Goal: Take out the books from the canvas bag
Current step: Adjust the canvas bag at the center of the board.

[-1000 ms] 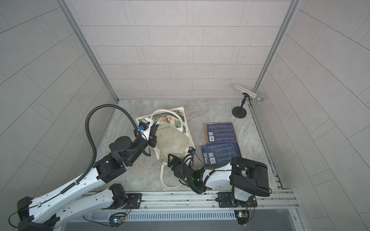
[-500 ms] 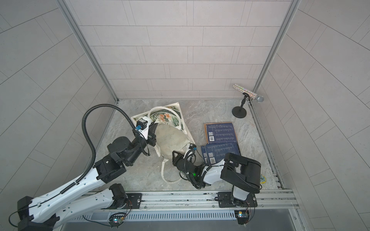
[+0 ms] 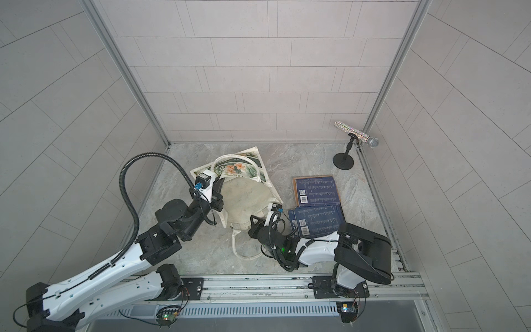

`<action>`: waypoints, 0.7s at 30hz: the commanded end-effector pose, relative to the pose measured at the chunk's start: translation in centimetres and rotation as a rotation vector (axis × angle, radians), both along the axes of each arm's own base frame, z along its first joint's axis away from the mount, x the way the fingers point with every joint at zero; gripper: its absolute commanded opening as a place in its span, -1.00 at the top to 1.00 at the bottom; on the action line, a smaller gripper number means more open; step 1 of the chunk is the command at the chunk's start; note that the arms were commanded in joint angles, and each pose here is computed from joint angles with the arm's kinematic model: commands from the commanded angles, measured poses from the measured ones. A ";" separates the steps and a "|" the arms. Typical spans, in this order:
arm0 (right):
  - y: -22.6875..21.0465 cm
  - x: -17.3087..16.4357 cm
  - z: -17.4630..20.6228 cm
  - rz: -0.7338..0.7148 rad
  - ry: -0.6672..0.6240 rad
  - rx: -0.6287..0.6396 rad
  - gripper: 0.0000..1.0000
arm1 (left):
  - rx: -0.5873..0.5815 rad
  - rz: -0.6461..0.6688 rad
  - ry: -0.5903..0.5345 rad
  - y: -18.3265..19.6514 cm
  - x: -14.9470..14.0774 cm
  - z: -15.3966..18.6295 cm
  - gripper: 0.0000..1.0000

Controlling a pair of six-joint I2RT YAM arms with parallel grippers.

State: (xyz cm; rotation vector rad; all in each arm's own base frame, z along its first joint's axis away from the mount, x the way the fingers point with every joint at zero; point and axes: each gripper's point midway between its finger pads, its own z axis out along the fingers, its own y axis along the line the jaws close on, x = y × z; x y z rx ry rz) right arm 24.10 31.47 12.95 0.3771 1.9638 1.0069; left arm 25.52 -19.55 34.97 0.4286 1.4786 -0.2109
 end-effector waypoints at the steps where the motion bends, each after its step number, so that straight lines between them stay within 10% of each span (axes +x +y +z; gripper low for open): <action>1: -1.1 -0.2 0.7 0.006 -0.029 -0.090 1.00 | -0.015 0.024 -0.051 0.6 -0.1 1.7 0.61; 9: -2.6 -0.7 4.8 0.073 -0.081 -0.293 1.00 | 0.068 0.120 -0.047 2.4 0.2 2.5 -0.42; 21: -1.3 3.7 6.7 0.247 0.012 -0.356 1.00 | 0.052 0.319 -0.039 9.8 -2.3 2.1 -0.65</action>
